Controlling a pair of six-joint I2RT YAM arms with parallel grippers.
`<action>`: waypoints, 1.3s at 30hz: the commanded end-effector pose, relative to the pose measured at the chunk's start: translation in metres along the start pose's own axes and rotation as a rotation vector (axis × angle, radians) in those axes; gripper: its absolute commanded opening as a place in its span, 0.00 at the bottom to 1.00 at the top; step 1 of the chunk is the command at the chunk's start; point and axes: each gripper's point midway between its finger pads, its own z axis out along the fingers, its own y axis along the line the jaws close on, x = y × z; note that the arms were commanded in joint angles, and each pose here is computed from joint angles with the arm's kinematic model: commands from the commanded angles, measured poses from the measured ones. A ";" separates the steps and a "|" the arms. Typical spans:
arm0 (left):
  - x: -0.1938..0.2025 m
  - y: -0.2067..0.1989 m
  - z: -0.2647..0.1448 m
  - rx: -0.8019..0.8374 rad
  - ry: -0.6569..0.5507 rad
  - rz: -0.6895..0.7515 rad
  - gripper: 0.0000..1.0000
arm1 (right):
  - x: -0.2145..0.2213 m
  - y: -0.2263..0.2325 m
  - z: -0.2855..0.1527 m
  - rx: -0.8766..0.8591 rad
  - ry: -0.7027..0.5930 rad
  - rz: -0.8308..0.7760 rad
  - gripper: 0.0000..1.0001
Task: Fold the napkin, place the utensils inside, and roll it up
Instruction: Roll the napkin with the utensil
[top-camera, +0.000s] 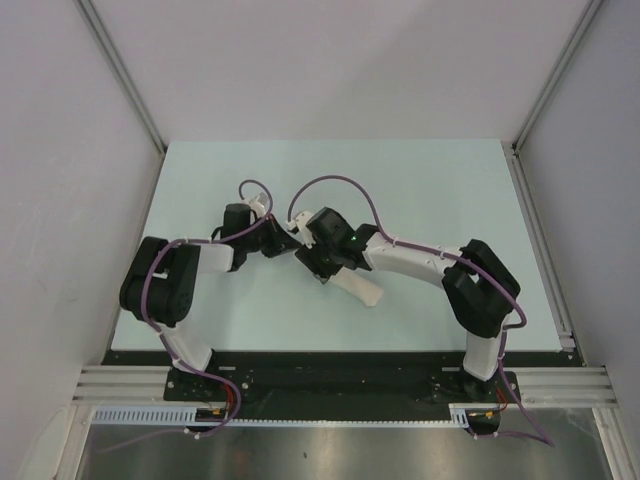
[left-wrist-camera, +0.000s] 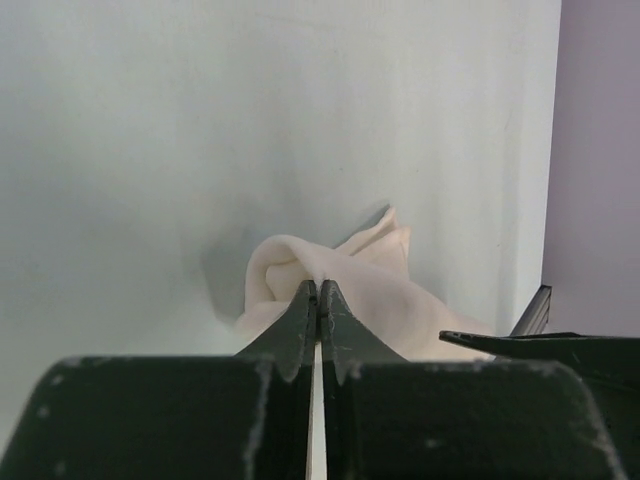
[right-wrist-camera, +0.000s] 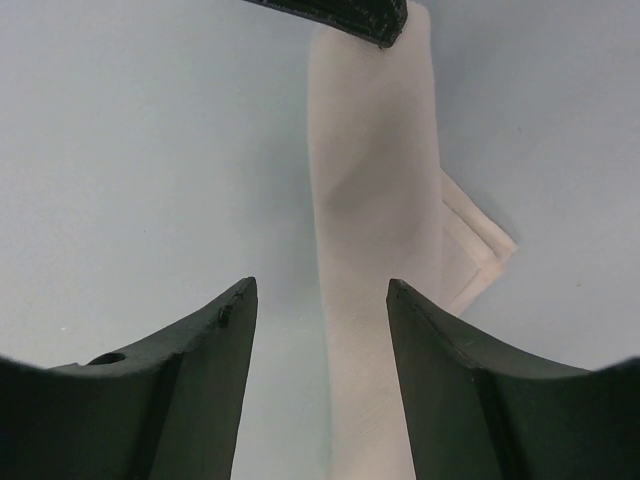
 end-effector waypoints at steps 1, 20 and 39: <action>-0.015 -0.019 0.006 0.060 -0.018 0.011 0.00 | 0.003 -0.017 0.009 0.133 0.007 -0.077 0.59; -0.023 -0.021 0.015 0.067 -0.006 -0.005 0.03 | 0.035 -0.043 0.042 0.277 0.120 -0.131 0.58; -0.032 -0.029 -0.003 0.031 -0.033 0.110 0.57 | 0.026 -0.003 0.030 -0.501 0.098 0.274 0.34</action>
